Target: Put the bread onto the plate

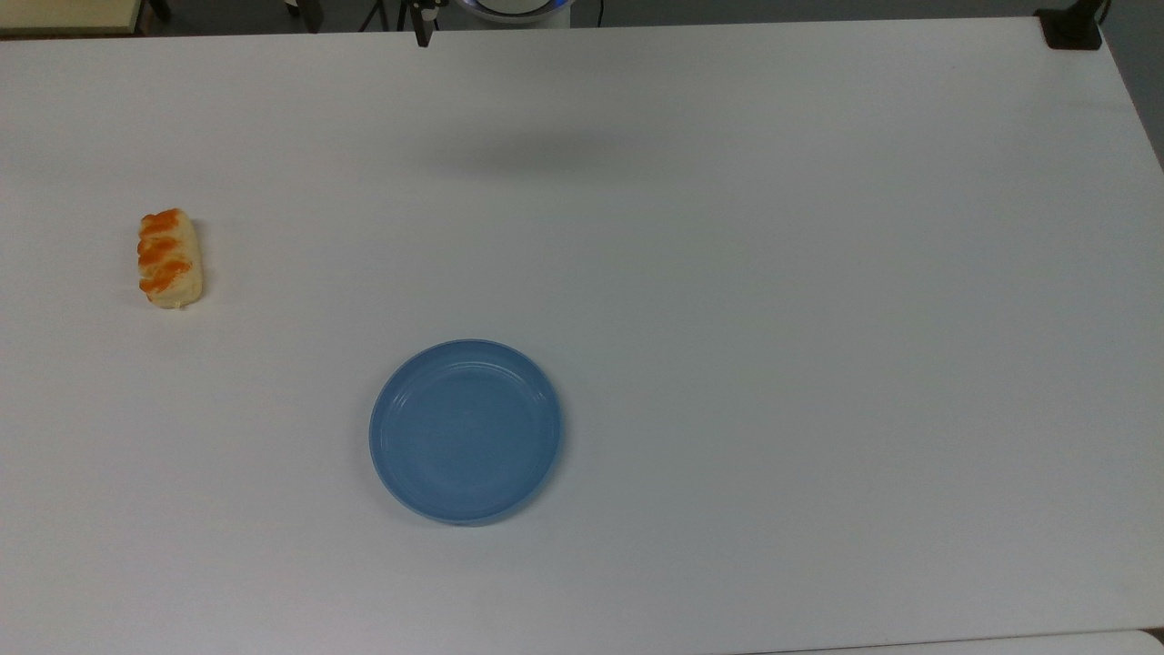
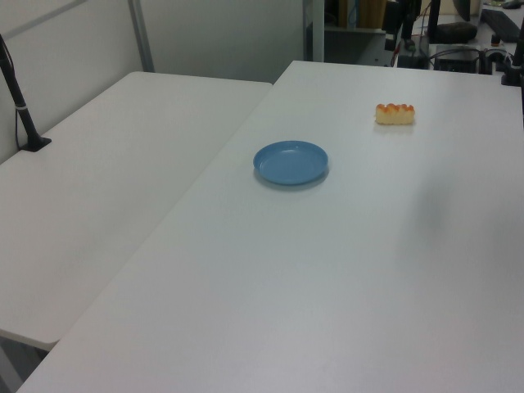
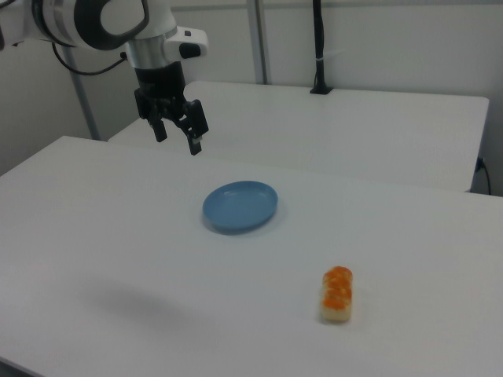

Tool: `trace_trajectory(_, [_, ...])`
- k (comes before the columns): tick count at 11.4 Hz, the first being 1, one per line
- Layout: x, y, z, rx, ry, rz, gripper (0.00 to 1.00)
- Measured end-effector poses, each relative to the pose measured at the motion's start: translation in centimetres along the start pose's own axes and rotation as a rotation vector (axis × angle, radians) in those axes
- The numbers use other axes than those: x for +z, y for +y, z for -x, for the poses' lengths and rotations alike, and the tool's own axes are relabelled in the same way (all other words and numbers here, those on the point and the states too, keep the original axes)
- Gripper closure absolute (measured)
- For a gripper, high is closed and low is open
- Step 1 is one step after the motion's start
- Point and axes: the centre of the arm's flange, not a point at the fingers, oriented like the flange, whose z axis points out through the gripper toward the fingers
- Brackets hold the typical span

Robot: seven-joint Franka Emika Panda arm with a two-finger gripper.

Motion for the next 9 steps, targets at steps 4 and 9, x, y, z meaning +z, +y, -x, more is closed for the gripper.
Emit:
trace_trajectory(4, [-0.02,0.03,-0.02,0.001,0.002,0.000,0.00])
trace_trajectory(9, [-0.04,0.23,-0.04,0.004,0.003,0.000,0.00])
